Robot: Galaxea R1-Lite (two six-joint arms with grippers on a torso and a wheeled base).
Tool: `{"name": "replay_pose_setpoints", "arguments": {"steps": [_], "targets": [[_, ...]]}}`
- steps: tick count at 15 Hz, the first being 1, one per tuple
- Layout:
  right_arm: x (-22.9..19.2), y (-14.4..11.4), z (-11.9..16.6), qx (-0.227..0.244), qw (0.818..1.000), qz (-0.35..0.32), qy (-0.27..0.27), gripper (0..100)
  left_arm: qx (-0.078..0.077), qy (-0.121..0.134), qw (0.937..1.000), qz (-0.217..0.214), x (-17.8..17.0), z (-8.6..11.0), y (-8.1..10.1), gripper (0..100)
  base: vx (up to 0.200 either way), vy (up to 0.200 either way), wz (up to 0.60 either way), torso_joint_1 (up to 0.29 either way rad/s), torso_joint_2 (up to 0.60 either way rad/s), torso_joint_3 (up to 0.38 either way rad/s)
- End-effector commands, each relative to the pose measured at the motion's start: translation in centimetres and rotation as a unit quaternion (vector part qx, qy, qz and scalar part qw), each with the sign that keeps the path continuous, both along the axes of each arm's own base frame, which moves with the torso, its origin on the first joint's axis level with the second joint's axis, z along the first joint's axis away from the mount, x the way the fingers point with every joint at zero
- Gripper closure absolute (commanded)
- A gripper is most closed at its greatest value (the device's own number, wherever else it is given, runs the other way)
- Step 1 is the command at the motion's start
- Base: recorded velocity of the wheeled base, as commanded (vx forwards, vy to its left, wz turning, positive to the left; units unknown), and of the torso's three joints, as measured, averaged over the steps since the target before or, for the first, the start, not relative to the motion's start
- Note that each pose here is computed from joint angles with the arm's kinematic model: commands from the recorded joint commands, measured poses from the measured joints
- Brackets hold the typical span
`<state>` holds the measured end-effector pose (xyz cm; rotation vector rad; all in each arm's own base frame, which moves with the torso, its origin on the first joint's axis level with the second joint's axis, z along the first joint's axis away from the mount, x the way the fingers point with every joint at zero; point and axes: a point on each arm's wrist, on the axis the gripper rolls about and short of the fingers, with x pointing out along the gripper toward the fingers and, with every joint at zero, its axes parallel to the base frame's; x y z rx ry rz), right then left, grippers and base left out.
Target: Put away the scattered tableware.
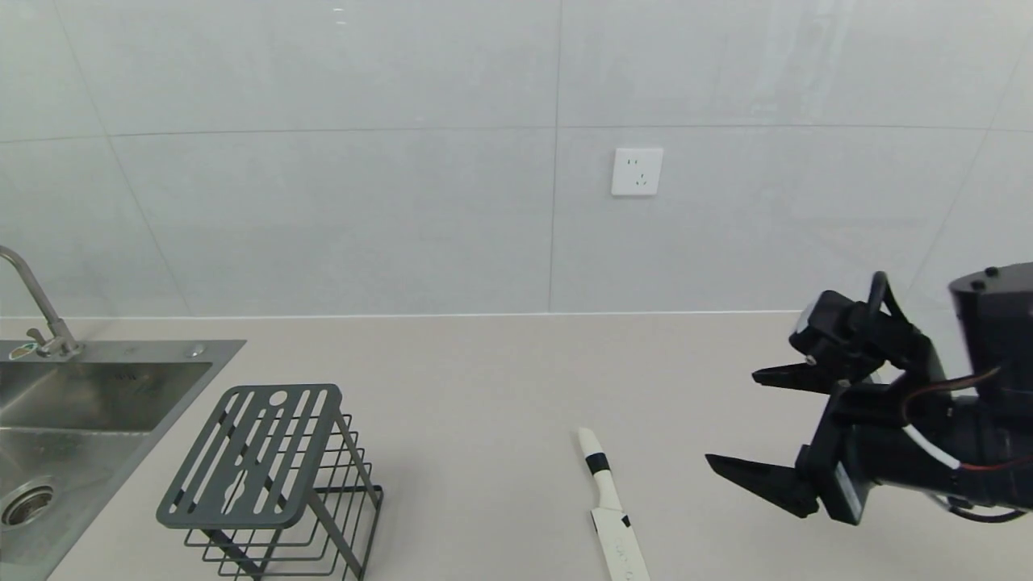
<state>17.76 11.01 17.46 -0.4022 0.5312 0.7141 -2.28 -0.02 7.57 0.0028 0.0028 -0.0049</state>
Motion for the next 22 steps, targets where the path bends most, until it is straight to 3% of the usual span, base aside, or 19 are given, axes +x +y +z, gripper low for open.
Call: {"name": "replay_pose_setpoints", "arguments": {"steps": [1,7,14,18,22], "targets": [[1.5,1.6,-2.1,-0.020,0.999,0.013,0.034,0,0.001,0.001,1.0000,-0.001,0.0,0.0,0.0,0,0.000,-0.200,0.00,0.002,0.00,0.007],[2.7,3.1,-6.1,-0.063,0.992,0.025,0.104,0,-0.001,0.001,1.0000,0.000,0.0,0.0,0.0,0,0.000,-0.033,0.00,0.000,0.00,0.001],[1.2,6.9,-6.6,-0.040,0.989,0.084,0.118,0,-0.001,0.001,1.0000,0.000,0.0,0.0,0.0,0,-0.086,0.000,0.00,0.002,0.00,0.001],[2.0,8.0,-8.6,-0.029,0.986,0.053,0.155,0,-0.001,0.001,1.0000,0.000,0.0,0.0,0.0,0,0.000,0.000,0.00,0.000,0.00,0.000],[4.0,9.6,-14.0,-0.035,0.980,-0.028,0.195,0,-0.001,0.001,1.0000,0.000,0.0,0.0,0.0,0,0.000,0.000,0.00,0.000,0.00,0.000]]}}
